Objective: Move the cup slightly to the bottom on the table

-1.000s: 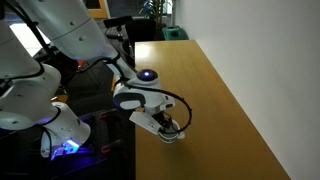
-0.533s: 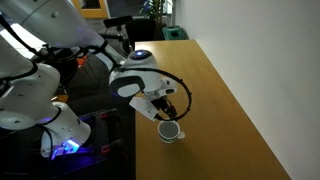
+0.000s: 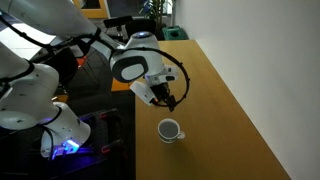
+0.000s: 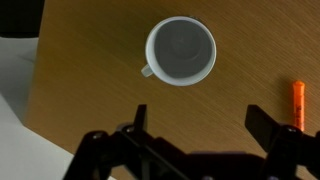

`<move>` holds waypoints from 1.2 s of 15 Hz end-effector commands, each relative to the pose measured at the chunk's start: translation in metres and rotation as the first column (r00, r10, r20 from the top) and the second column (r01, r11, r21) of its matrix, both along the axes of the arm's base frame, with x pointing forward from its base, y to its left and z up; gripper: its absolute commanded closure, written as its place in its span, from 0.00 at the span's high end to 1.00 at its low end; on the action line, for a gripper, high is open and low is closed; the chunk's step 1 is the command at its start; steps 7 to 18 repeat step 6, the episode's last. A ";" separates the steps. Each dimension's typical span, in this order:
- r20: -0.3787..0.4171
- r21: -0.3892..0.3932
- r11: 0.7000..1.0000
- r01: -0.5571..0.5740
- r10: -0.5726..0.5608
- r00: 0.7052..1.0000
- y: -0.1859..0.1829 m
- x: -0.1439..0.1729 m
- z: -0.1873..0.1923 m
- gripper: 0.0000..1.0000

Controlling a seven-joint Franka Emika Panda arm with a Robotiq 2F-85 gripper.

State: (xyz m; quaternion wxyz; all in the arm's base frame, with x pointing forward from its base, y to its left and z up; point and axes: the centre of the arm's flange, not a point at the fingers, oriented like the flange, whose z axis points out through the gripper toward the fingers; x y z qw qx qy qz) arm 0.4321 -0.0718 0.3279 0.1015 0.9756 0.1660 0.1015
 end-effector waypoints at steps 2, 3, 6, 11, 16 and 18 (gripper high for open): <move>0.024 0.026 1.000 0.004 -0.005 1.000 0.022 0.007 0.005 1.00; 0.009 0.014 1.000 -0.005 0.005 1.000 0.014 0.004 0.002 1.00; 0.009 0.015 1.000 -0.017 0.017 1.000 0.020 0.005 0.002 1.00; 0.009 0.015 1.000 -0.017 0.017 1.000 0.020 0.005 0.002 1.00; 0.009 0.015 1.000 -0.017 0.017 1.000 0.020 0.005 0.002 1.00; 0.009 0.015 1.000 -0.017 0.017 1.000 0.020 0.005 0.002 1.00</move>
